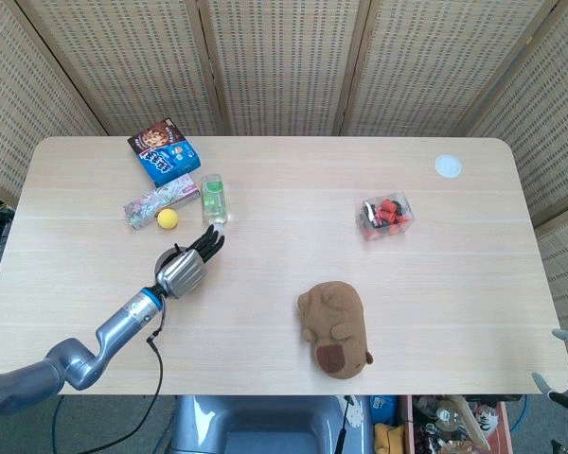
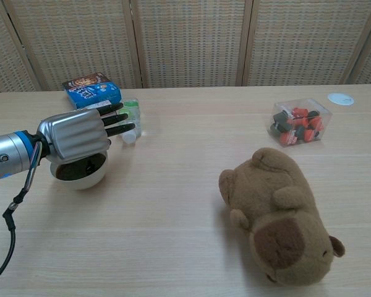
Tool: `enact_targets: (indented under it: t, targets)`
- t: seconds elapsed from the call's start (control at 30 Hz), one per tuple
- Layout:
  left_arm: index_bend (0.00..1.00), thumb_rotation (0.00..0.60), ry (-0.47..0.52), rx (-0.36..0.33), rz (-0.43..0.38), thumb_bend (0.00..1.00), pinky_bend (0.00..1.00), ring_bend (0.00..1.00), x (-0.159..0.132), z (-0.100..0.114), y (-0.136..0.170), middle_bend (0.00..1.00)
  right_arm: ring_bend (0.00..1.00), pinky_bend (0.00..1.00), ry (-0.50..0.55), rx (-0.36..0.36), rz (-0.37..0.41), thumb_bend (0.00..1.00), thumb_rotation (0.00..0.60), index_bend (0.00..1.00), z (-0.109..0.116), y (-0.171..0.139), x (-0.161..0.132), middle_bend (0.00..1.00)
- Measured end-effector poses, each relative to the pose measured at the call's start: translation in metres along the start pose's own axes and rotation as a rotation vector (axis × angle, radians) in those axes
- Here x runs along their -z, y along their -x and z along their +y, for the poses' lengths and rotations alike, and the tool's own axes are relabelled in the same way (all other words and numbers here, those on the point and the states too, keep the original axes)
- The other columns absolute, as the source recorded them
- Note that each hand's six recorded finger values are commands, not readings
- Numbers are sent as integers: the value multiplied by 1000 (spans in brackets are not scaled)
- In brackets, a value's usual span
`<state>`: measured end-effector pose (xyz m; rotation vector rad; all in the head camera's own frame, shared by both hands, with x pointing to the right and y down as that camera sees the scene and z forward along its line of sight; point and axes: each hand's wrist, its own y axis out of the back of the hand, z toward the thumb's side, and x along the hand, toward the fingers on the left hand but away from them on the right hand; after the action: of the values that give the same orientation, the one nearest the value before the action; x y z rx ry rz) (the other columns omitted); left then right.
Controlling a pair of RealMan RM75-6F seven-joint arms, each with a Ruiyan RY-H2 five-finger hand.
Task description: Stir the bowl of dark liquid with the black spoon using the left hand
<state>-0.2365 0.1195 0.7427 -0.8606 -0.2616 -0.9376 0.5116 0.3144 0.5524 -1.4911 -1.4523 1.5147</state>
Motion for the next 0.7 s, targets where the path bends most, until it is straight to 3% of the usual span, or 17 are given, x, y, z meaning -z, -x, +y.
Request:
enact_targets:
  t: [0.47, 0.7]
  targets:
    - [620, 600, 10, 55, 39, 440, 0, 0, 12, -17, -2, 7, 92, 212, 0, -4, 5, 300, 600, 328, -1, 2, -1, 206]
    - [620, 600, 26, 42, 22, 440, 0, 0, 8, -17, 11, 7, 92, 212, 5, -2, 9, 299, 600, 328, -1, 2, -2, 206]
